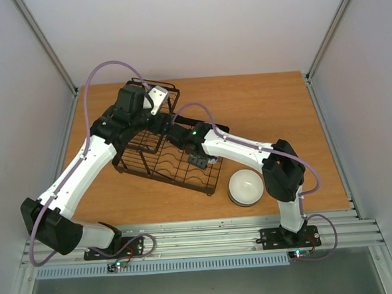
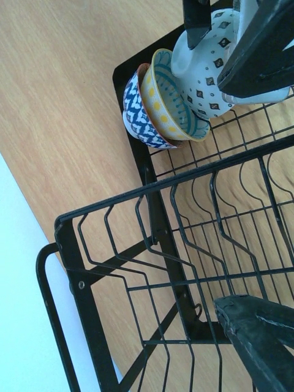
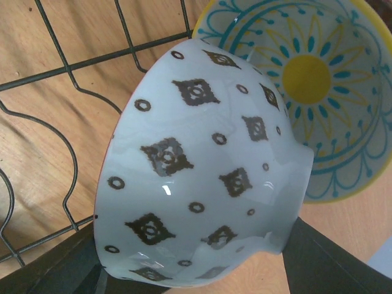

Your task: Load the bowls into the dish rack

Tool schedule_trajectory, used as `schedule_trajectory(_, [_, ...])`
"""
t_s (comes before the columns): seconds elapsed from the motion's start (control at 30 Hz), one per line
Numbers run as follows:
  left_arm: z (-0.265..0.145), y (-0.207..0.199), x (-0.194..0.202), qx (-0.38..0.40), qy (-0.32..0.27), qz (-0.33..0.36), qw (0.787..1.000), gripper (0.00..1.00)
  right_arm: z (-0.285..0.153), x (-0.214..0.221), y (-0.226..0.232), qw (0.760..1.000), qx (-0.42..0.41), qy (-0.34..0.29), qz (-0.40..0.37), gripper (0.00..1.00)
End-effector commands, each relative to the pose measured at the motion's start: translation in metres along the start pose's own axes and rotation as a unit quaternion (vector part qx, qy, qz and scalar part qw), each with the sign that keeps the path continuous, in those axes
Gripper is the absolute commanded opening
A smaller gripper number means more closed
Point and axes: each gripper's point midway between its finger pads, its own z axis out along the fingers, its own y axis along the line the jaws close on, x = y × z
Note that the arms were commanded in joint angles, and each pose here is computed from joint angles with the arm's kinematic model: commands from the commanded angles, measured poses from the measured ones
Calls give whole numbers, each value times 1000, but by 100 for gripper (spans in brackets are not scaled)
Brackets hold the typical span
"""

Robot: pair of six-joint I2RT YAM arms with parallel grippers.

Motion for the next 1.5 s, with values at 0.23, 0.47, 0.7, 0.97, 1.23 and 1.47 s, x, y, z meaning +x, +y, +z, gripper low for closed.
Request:
schedule_trajectory(0.23, [-6, -5, -19, 10, -44, -1, 999, 89, -2, -14, 12, 1000, -3, -16, -25, 3])
schedule_trajectory(0.47, [-6, -2, -20, 5, -44, -2, 999, 90, -5, -13, 25, 999, -8, -17, -36, 3])
schedule_trajectory(0.7, [-7, 0, -21, -1, -46, -2, 999, 90, 2, -12, 37, 999, -14, -9, -49, 4])
schedule_trajectory(0.97, [-8, 0, -20, 1, -46, -2, 999, 90, 12, -10, 39, 999, -32, -3, -37, 31])
schedule_trajectory(1.23, [-9, 1, -21, 0, -48, -2, 999, 90, 17, -10, 31, 1000, -6, -7, -30, 72])
schedule_trajectory(1.47, [-9, 0, -20, 3, -47, -3, 999, 90, 11, -10, 21, 1000, 16, -18, -19, 99])
